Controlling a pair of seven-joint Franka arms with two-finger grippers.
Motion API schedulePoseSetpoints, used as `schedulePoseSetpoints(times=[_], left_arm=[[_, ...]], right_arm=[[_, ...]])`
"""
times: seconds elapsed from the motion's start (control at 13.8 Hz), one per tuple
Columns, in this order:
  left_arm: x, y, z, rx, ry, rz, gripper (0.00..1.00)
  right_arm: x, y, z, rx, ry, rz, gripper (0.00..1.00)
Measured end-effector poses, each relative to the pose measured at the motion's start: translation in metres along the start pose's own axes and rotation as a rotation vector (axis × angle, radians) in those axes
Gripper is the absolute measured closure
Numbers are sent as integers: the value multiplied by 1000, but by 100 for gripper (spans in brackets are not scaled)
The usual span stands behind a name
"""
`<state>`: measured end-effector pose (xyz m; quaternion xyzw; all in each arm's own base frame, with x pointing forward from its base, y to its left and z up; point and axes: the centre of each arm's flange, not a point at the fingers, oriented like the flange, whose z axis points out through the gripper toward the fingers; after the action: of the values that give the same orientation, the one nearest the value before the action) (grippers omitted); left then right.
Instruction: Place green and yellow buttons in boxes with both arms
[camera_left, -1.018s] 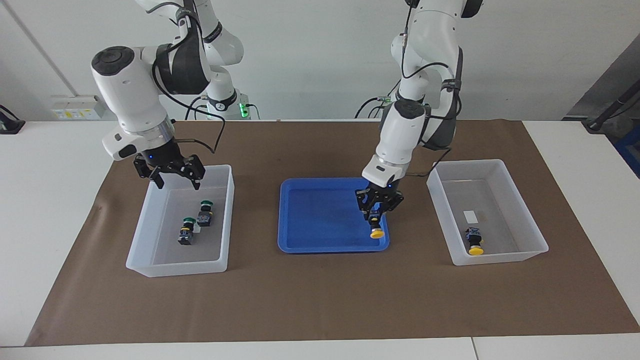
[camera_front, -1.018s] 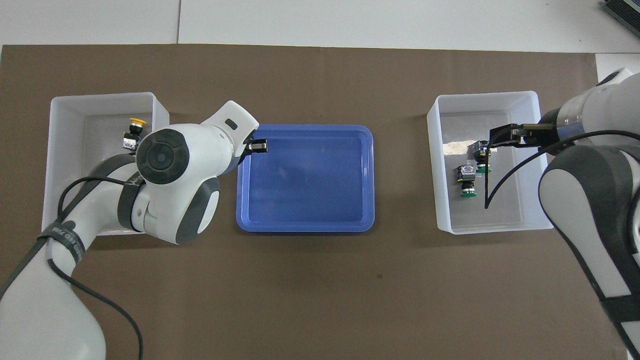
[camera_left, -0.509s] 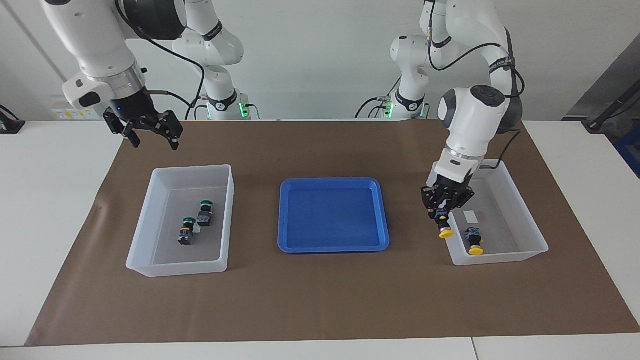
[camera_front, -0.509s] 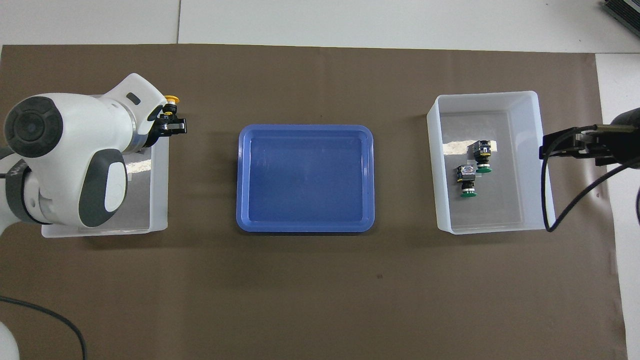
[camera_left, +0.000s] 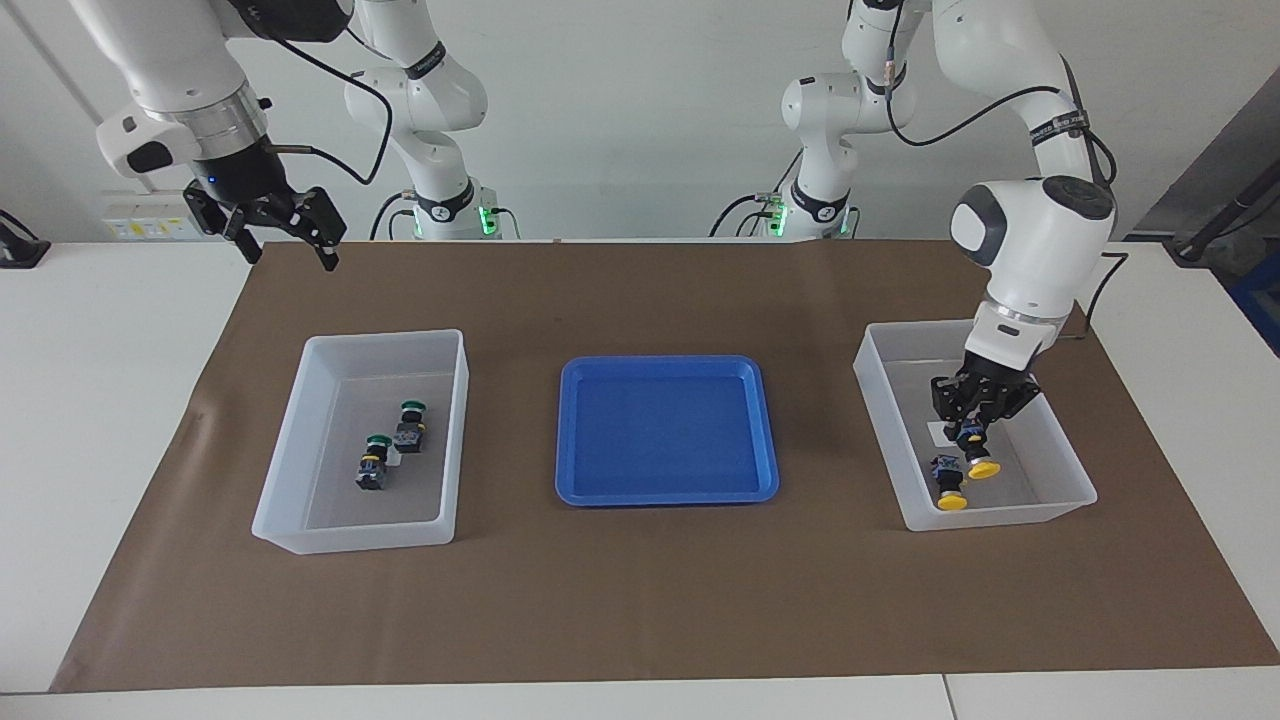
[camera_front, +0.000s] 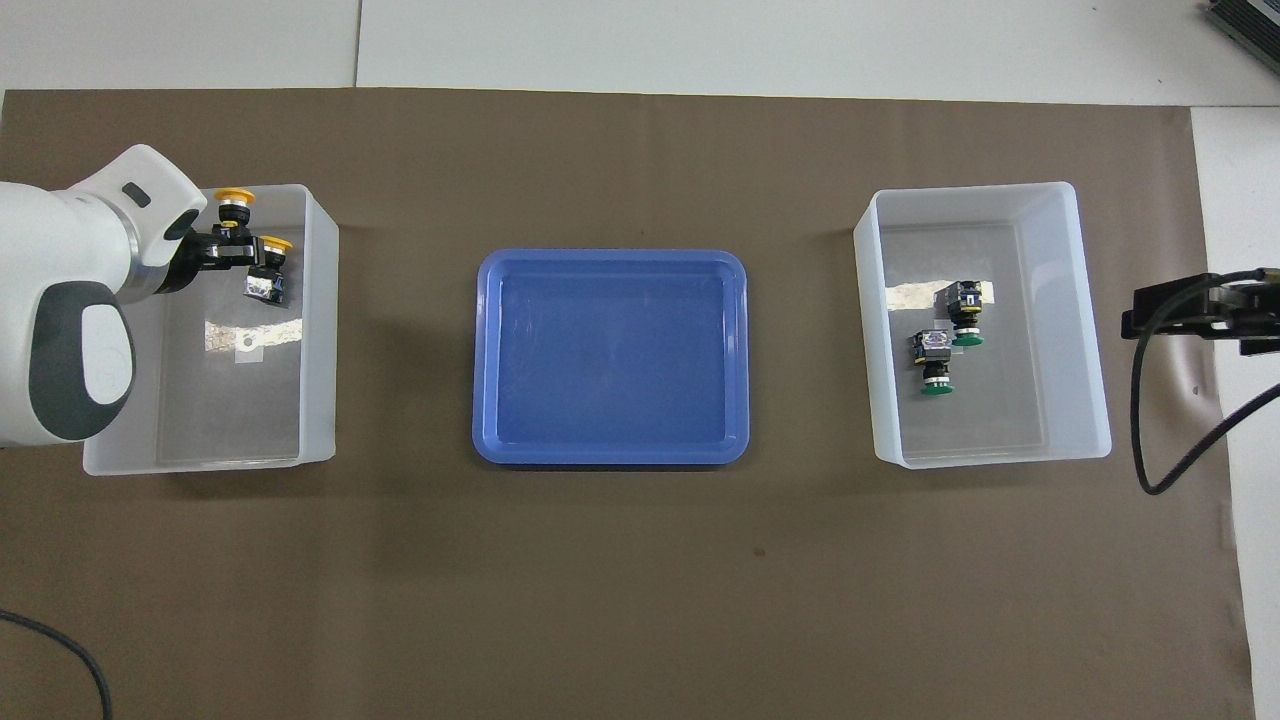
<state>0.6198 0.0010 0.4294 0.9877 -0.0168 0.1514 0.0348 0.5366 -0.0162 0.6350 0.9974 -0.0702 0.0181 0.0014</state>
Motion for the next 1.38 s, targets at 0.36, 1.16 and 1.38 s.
schedulePoseSetpoints(times=[0.36, 1.16, 1.38], left_arm=[[-17, -41, 13, -58, -20, 31, 65], [-59, -56, 65, -41, -61, 71, 65], [-70, -59, 78, -38, -77, 63, 65]], right_arm=[[-1, 6, 1, -2, -11, -15, 0], [0, 10, -2, 0, -17, -9, 0], [-1, 8, -8, 0, -11, -13, 0]])
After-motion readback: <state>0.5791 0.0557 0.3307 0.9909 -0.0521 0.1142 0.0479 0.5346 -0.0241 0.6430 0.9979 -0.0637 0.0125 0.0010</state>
